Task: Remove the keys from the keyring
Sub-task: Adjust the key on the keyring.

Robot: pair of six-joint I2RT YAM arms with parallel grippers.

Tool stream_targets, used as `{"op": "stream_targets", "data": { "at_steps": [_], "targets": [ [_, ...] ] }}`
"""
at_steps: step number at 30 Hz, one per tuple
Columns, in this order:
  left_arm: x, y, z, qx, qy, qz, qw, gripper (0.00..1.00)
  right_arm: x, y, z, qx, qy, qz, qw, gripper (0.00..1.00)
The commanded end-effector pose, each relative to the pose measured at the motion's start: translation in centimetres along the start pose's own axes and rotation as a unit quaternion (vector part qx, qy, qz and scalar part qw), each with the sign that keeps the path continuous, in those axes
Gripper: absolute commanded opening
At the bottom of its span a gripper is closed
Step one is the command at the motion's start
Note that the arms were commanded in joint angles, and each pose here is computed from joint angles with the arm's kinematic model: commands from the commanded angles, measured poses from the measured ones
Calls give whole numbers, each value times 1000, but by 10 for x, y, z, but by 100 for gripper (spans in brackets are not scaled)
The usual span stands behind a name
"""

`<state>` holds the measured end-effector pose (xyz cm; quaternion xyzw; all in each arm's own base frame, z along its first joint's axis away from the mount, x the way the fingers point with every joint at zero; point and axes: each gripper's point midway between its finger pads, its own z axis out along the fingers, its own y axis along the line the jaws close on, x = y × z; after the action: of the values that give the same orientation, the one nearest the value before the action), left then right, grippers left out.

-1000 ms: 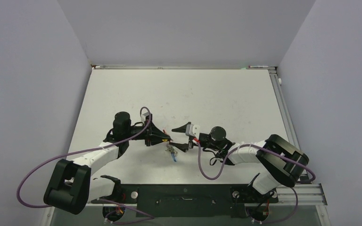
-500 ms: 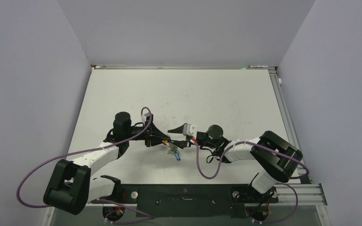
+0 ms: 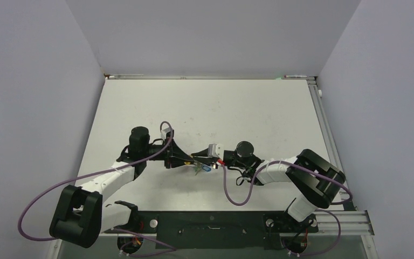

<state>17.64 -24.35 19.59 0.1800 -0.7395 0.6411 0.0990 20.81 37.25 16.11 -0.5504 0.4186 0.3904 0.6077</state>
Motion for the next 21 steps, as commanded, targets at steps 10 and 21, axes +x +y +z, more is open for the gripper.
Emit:
{"op": "stream_targets", "data": {
  "at_steps": [10, 21],
  "targets": [
    [-33, -2, -41, -129, -64, 323, 936, 23, -33, -34, -6, -39, 38, -118, 992, 5],
    [-86, -53, -108, -214, -214, 616, 728, 70, -9, -21, -23, -77, 144, -25, 986, 5]
  ]
}}
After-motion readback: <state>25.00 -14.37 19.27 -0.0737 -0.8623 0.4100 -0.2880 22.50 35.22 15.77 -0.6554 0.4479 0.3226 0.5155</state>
